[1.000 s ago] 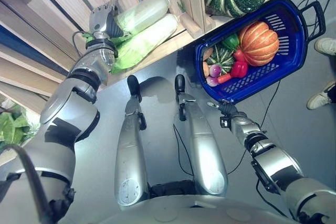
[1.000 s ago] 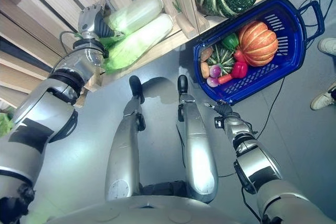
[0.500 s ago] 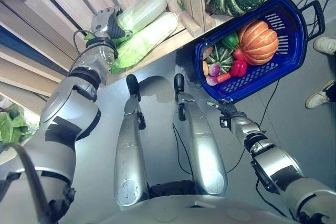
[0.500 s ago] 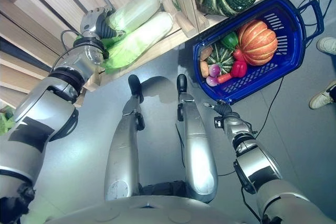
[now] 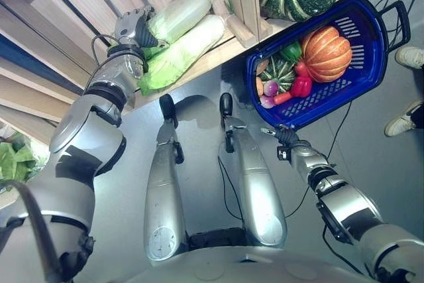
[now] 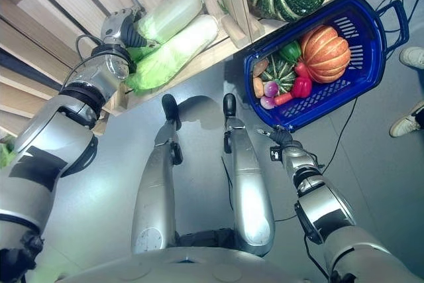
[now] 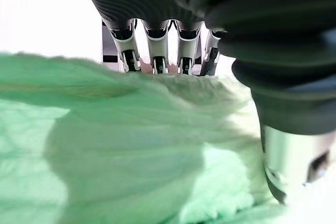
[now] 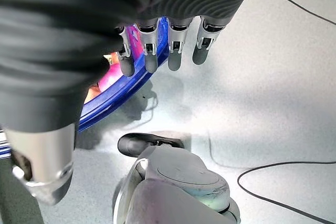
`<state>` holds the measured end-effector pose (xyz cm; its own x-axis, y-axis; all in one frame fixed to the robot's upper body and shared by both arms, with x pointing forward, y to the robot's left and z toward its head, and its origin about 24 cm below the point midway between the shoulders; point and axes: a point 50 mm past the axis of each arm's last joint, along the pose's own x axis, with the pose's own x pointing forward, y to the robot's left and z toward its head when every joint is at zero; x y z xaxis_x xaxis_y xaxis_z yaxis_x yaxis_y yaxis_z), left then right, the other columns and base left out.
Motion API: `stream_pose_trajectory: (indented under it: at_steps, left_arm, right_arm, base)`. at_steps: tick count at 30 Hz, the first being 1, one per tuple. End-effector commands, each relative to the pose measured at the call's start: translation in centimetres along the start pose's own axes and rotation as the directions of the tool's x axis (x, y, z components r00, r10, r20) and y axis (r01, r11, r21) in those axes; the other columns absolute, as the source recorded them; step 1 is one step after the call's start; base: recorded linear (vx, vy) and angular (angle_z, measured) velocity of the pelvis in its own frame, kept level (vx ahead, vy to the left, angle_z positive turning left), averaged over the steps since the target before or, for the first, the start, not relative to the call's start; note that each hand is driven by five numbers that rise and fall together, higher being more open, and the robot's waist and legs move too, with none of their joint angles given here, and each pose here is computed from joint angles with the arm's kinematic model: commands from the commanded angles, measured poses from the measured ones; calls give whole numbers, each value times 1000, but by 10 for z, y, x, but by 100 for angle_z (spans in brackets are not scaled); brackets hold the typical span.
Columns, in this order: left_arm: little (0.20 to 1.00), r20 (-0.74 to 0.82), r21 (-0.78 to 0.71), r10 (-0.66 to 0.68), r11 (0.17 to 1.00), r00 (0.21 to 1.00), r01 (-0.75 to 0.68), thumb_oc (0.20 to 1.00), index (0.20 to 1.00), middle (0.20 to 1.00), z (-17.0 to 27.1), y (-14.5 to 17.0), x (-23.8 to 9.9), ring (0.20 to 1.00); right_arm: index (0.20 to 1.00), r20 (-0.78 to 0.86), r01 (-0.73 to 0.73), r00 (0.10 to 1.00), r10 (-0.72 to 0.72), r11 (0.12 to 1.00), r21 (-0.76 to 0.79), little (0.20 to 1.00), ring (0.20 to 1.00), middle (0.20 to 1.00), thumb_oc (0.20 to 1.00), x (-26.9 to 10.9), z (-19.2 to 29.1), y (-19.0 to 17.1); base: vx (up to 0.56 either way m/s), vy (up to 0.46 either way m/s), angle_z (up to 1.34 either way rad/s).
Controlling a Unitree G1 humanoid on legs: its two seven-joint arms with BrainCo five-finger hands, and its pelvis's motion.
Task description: Pick up fruits and vegetables into the basket
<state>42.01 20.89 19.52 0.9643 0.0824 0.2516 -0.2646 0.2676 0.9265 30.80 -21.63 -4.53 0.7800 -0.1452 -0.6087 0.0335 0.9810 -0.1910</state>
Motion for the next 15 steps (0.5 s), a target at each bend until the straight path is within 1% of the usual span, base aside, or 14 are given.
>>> stream_pose_trajectory:
  at_steps: [1,9,15]
  left_arm:
    - [1000,-213,-7,-143,989,967,145,1000,1000,1000,-45,-41,-26,1000]
    - [1000,-188,-70,-105,993,977,93,1000,1000,1000,-39,-39,-24,1000]
    - [1000,-179,-71,-155,987,972,144,1000,1000,1000,-34,-45,-24,1000]
  right_arm:
    - [1000,-48,-7,999,8,1000,14,1000,1000,1000,1000,-2,-18,4]
    - [1000,-51,-12,999,13,1000,19,1000,1000,1000,1000,-2,-19,7]
    - [1000,-49,-18,999,19,1000,21,1000,1000,1000,1000,-2,-17,10]
  base:
    - [0,0,0]
    - [0,0,0]
    - [0,0,0]
